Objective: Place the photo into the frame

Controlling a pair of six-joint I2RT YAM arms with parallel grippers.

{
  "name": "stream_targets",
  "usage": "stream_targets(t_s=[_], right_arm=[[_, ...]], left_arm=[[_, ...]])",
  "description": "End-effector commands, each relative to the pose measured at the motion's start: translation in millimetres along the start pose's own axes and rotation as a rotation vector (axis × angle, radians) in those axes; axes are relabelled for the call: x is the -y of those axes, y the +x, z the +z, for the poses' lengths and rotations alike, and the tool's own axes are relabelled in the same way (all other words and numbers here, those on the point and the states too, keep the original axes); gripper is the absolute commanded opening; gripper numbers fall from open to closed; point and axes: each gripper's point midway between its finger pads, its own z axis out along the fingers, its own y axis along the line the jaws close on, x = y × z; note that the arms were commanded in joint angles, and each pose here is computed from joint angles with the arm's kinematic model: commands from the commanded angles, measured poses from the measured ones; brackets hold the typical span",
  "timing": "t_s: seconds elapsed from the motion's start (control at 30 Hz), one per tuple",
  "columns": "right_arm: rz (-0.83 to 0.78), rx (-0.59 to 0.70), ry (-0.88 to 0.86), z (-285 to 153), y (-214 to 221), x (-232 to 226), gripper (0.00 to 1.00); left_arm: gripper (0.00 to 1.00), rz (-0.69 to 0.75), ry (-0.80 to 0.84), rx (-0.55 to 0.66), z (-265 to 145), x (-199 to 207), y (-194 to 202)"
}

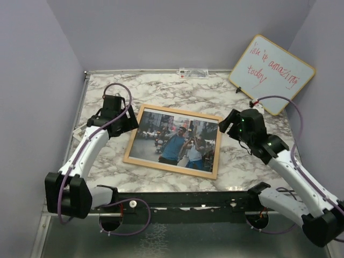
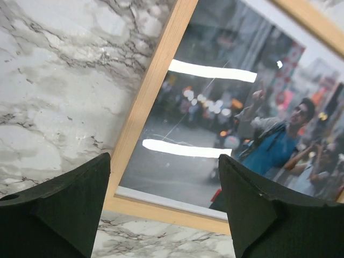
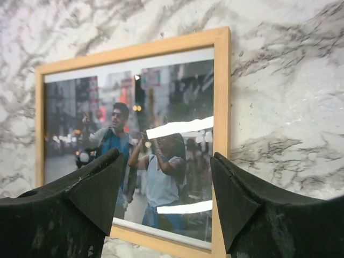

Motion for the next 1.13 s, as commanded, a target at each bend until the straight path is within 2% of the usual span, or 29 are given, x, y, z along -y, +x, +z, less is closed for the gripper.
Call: stream_targets(t_s=[0.0,0.03,0.07,0.23,0.37,0.67,0.87,1.1], right_arm=[[-0.022,0.127,0.085,-51.2,-25.6,30.7,0.72],[-0.015,0.168,0.088,-65.7,-33.9,35.3,0.74],[-0.011,0.215,0.085,-81.9,-43.6,39.0,0.75],[0.017,0.376,0.087,-145.1,-70.2,61.8,0.87],[0.044,0.439,0.105,-178.6,-76.7,79.6,0.99],[0.082,0.605,0.150,-233.1,-100.2,107.7,1.00],[0.067,0.667,0.144,-249.0,-116.1,105.8,1.00],[0.045,0.662,0.127,-240.7,-120.4,95.6,1.00]], left_arm=[[0.88,-0.075,0.019,0.173,-46.4,6.5,-32.3],[0.97,-0.083,0.036,0.201,-55.9,9.1,-36.3],[0.99,-0.088,0.057,0.229,-65.3,11.8,-39.5],[0.99,-0.129,0.114,0.375,-109.3,11.5,-46.8],[0.99,-0.158,0.151,0.494,-145.3,6.0,-47.4],[0.99,-0.201,0.196,0.764,-231.3,-12.8,-50.7],[0.99,-0.219,0.127,0.762,-244.2,-29.1,-42.1],[0.99,-0.222,0.076,0.743,-247.1,-37.4,-38.6]])
